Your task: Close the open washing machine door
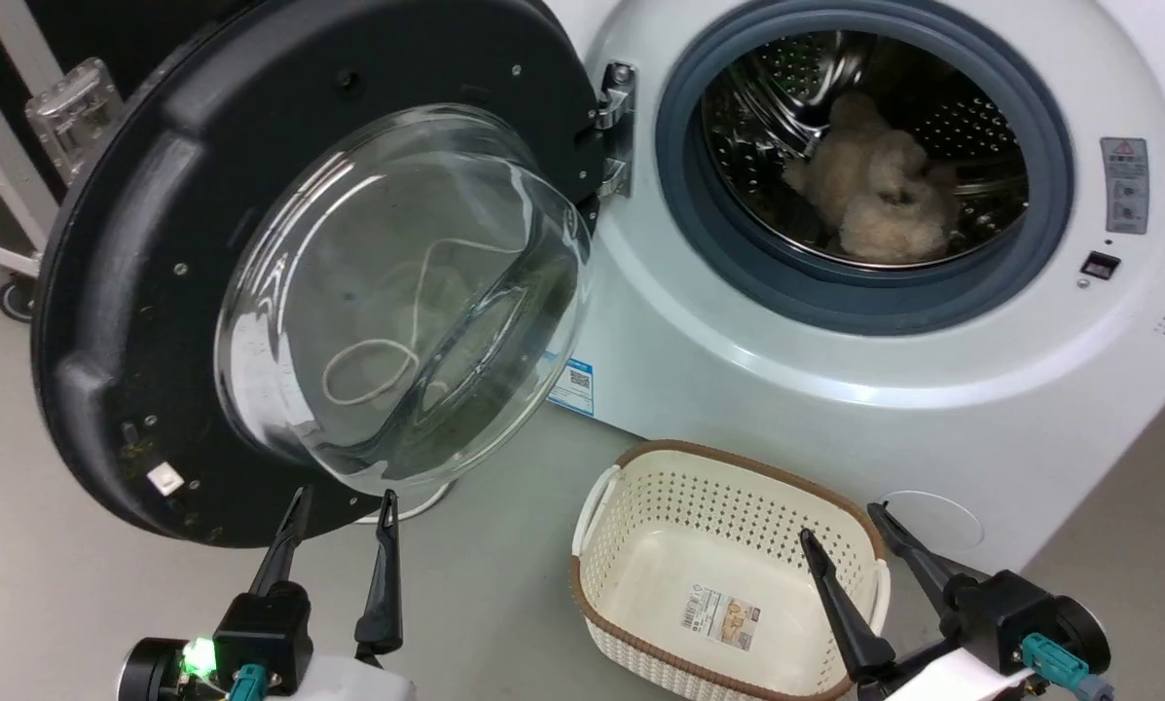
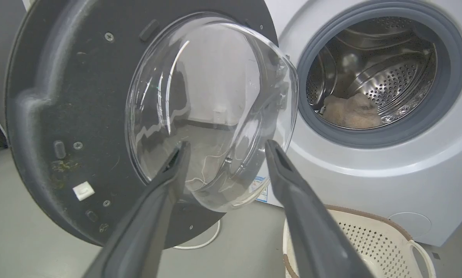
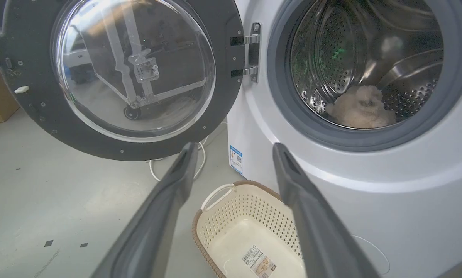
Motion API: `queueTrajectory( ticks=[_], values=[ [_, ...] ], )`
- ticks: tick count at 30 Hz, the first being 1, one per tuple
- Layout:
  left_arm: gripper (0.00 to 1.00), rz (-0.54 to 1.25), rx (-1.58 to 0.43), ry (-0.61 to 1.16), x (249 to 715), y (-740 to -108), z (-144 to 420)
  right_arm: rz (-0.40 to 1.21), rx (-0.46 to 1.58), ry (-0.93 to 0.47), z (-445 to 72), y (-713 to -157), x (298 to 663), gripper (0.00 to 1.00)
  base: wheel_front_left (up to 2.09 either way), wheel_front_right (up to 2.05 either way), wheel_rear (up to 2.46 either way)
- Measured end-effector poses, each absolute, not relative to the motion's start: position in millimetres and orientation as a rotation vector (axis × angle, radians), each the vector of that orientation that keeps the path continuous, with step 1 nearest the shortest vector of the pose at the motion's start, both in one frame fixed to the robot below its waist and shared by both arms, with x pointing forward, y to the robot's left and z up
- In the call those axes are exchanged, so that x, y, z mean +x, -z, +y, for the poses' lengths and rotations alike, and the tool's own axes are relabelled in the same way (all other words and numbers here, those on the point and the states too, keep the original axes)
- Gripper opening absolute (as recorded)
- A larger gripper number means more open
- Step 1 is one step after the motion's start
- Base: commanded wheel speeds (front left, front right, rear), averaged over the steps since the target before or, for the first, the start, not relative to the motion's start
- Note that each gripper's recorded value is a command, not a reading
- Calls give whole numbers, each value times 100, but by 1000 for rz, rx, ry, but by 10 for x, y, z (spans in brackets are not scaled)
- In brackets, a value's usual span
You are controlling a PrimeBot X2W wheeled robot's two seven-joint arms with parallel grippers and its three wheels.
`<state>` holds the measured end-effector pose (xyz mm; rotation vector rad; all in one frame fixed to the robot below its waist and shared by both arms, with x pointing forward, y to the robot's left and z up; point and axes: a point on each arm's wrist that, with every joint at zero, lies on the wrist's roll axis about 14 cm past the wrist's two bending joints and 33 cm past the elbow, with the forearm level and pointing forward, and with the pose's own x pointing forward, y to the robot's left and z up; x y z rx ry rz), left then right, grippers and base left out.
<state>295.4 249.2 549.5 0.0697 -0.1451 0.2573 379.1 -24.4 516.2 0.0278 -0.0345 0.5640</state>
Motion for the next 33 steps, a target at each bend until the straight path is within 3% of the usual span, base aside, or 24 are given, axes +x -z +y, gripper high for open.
queueTrajectory(
  ticks=[25, 26, 27, 33],
  values=[
    [100, -182, 72, -369, 2598, -5516, 2728, -37, 56, -703, 172, -5114, 3707, 100, 0, 0, 0],
    [45, -184, 68, -371, 2586, -5515, 2731, -39, 60, -708, 188, -5117, 3703, 100, 0, 0, 0],
    [0, -186, 65, -374, 2564, -5518, 2739, -37, 62, -717, 216, -5113, 3695, 100, 0, 0, 0],
    [0, -290, 26, -431, 2417, -5781, 2907, -27, 68, -731, 242, -5061, 3646, 100, 0, 0, 0]
  ],
)
